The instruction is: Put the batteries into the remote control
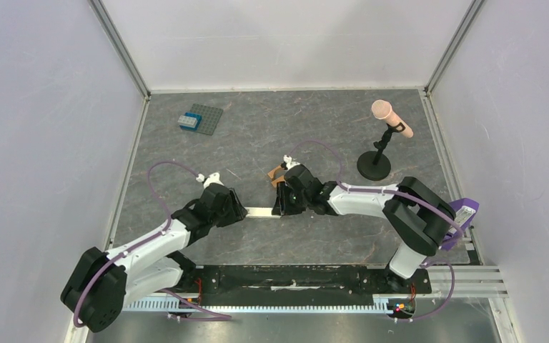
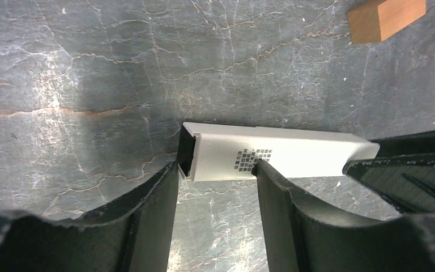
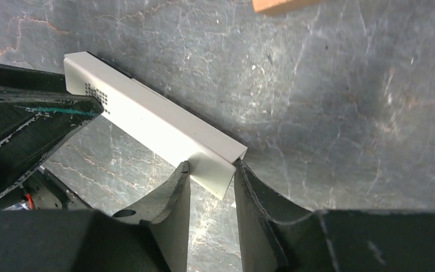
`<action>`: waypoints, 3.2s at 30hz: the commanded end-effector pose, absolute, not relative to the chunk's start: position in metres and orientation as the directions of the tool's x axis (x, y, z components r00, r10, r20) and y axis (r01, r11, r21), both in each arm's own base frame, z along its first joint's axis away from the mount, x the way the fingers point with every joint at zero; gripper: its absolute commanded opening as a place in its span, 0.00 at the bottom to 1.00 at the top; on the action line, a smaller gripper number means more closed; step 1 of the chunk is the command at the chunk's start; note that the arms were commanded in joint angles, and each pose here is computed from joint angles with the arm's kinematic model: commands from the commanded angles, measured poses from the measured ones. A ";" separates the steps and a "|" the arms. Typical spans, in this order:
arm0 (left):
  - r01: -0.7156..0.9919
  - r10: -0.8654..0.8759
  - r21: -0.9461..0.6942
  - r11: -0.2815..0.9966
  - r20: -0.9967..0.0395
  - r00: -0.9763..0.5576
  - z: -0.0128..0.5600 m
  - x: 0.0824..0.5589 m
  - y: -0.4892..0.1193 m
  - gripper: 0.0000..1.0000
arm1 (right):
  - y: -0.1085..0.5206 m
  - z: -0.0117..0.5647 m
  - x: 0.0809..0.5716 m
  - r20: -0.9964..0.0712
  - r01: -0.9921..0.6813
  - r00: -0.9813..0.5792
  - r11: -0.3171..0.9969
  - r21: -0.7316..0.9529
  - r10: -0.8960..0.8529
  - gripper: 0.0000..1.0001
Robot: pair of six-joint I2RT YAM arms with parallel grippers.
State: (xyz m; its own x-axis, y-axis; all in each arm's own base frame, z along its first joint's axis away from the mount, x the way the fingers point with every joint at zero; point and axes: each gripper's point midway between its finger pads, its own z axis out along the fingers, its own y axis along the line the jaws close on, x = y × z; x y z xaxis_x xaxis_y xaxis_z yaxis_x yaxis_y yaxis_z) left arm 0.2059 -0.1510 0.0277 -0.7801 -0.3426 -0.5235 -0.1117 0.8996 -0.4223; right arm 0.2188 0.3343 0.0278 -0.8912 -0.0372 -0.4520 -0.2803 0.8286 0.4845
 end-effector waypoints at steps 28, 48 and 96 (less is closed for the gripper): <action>-0.074 -0.252 -0.329 0.942 -0.540 -0.803 0.038 0.220 -0.142 0.60 | 0.250 -0.054 0.227 -0.262 -0.347 -0.911 0.935 0.077 -0.317 0.39; -0.088 -0.286 -0.331 0.940 -0.616 -0.734 0.066 0.234 -0.133 0.68 | 0.274 -0.012 0.253 -0.385 -0.283 -0.903 0.937 0.204 -0.189 0.59; -0.087 -0.393 -0.556 0.827 -0.459 -0.797 0.029 0.232 -0.181 0.38 | 0.332 -0.019 0.218 -0.346 -0.269 -0.924 0.921 0.280 -0.164 0.30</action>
State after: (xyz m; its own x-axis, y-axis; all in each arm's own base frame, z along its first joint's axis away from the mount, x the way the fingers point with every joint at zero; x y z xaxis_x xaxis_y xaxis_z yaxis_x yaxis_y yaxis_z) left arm 0.2422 -0.1526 0.0303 -0.7499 -0.3805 -0.5411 -0.1245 0.8846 -0.4495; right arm 0.2636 0.3429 0.0347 -0.8680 -0.0574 -0.4932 -0.2564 0.9025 0.3462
